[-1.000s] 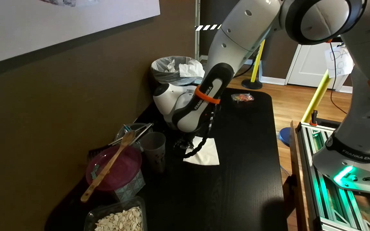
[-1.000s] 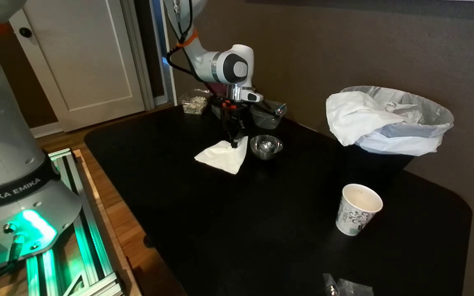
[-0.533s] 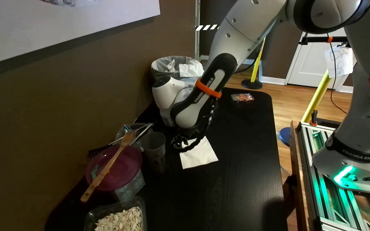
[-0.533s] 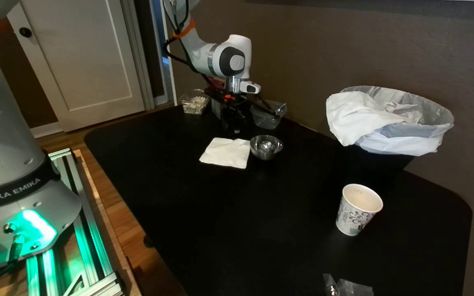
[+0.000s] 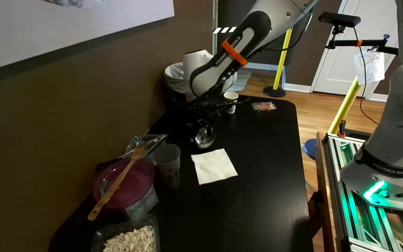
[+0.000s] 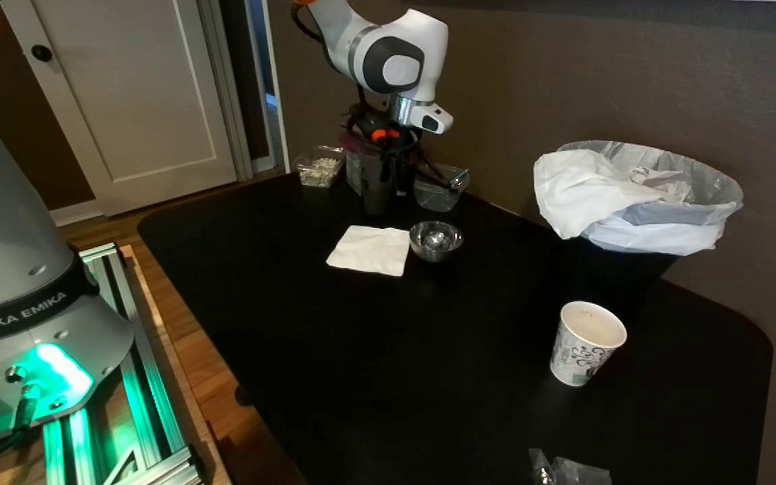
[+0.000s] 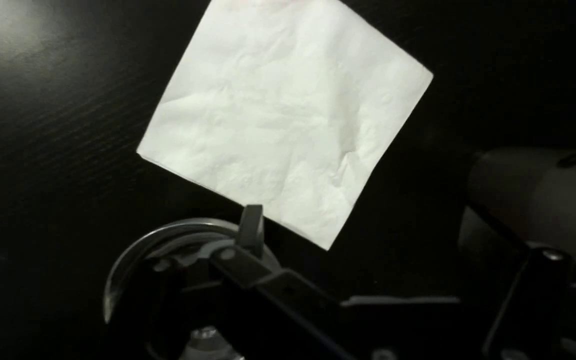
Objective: Pull the silver bowl to the back and place the Serviette under it
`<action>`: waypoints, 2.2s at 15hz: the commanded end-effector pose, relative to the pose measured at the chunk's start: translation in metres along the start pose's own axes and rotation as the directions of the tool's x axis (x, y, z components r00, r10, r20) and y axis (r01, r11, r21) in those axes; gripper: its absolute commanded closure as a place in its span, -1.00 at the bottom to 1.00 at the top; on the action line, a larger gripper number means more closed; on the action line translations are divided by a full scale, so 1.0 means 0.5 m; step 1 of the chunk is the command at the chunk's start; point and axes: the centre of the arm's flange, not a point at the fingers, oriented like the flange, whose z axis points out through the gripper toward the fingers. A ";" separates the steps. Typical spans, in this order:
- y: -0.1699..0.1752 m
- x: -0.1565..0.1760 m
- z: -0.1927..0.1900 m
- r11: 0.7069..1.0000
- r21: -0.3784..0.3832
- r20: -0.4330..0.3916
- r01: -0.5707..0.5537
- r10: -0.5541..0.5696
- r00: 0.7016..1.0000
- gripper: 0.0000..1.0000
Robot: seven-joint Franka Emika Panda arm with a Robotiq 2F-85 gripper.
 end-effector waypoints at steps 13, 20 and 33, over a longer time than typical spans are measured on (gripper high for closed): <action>0.308 0.076 0.065 0.678 0.230 -0.067 -0.698 0.727 0.683 -1.00; 0.278 0.090 0.141 0.515 0.222 -0.085 -0.828 0.856 0.509 0.12; 0.223 0.020 0.049 0.744 0.200 -0.141 -0.637 0.666 0.733 0.98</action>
